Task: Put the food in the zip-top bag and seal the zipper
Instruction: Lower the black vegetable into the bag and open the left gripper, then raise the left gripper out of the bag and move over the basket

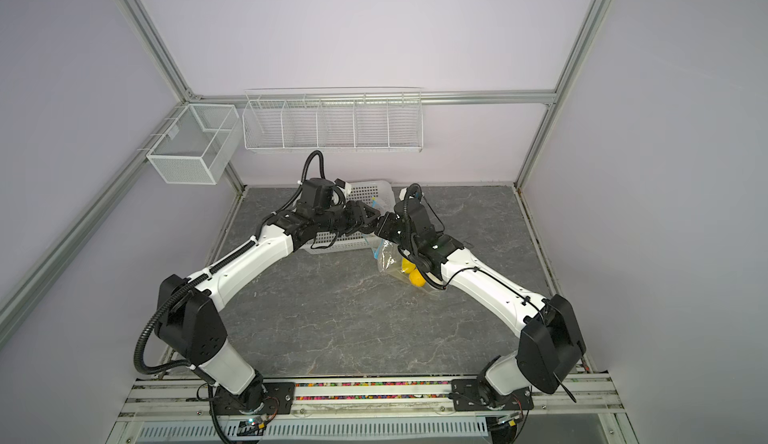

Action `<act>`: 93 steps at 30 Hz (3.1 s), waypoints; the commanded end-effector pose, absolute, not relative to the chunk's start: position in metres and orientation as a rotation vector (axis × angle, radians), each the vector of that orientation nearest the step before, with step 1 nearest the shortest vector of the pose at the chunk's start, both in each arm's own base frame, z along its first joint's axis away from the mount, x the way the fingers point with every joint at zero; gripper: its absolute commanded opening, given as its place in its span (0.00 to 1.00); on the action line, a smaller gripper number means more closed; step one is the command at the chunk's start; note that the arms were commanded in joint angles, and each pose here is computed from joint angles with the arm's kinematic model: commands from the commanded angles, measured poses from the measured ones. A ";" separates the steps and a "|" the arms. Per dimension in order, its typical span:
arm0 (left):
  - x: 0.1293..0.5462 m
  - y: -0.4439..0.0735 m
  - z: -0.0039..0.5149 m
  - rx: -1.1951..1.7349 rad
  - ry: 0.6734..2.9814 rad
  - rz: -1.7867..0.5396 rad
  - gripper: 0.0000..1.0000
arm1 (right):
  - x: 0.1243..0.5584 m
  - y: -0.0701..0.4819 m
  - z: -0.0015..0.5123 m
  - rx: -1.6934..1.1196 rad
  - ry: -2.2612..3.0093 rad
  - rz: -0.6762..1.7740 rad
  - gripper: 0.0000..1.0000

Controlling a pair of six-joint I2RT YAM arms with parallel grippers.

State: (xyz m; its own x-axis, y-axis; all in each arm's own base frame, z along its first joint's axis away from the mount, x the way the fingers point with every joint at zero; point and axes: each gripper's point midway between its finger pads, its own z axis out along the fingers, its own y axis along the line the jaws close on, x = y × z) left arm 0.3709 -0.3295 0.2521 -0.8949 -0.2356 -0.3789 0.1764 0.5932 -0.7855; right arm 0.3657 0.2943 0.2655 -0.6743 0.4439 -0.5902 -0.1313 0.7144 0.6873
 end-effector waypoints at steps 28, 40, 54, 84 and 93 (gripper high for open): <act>0.372 -0.319 0.232 -0.083 2.442 -1.095 0.54 | 0.364 0.305 0.288 0.202 2.076 0.985 0.06; 0.355 -0.328 0.249 0.101 2.401 -1.008 0.50 | 0.364 0.305 0.289 0.199 2.073 0.985 0.06; 0.351 -0.331 0.247 0.176 2.433 -0.980 0.66 | 0.363 0.308 0.292 0.189 2.070 0.995 0.06; 0.351 -0.278 0.279 0.098 2.408 -0.827 0.82 | 0.362 0.302 0.272 0.208 2.105 0.957 0.06; 0.372 -0.232 0.271 -0.008 2.451 -0.675 0.92 | 0.356 0.292 0.269 0.224 2.102 0.944 0.06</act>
